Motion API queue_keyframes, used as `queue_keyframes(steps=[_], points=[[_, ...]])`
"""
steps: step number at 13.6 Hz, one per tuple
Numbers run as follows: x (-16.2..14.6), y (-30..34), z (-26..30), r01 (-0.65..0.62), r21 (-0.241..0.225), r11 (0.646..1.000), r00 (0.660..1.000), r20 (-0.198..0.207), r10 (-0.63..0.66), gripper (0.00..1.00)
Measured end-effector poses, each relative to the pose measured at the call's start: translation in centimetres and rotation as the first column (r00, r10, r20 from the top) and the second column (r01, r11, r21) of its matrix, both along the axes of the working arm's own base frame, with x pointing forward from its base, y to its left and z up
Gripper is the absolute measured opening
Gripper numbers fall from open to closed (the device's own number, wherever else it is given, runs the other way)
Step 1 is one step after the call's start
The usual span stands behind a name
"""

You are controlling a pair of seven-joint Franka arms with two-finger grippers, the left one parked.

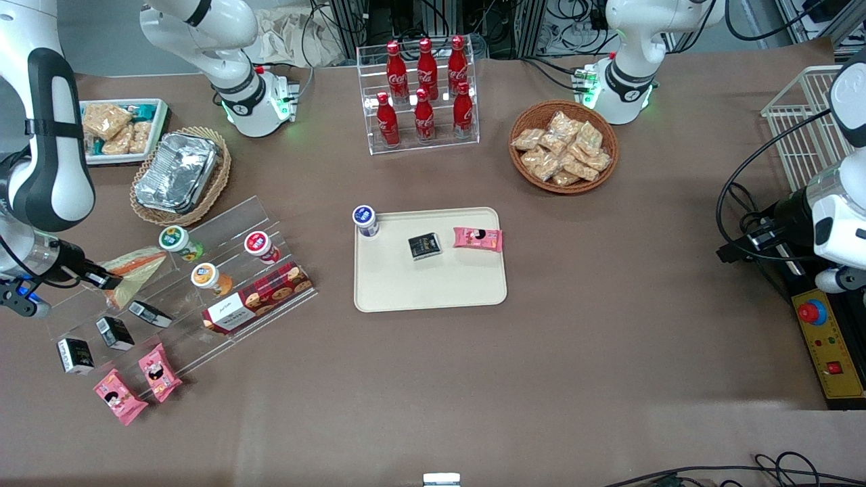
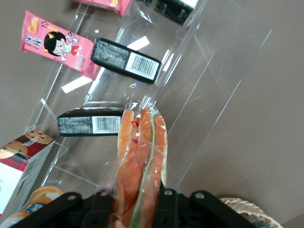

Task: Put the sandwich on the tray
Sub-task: 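Close the right gripper on the plastic-wrapped triangular sandwich, then lift the sandwich off the rack and carry it over the cream tray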

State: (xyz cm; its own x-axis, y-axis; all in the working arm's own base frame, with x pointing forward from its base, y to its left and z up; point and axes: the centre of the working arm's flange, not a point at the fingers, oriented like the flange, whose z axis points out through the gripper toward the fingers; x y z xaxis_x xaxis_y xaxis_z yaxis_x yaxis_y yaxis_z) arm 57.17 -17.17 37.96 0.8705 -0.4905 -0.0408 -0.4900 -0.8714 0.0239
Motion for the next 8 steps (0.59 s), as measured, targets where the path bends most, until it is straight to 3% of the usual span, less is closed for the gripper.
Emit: queue_keyframes(steps=[2, 8], points=[[0.4, -0.1, 1.8, -0.019, 0.006, 1.0, 1.0, -0.004, 0.019, 0.22], [0.9, 1.5, 12.1, -0.057, 0.053, 0.997, 0.995, -0.084, 0.061, 0.19]])
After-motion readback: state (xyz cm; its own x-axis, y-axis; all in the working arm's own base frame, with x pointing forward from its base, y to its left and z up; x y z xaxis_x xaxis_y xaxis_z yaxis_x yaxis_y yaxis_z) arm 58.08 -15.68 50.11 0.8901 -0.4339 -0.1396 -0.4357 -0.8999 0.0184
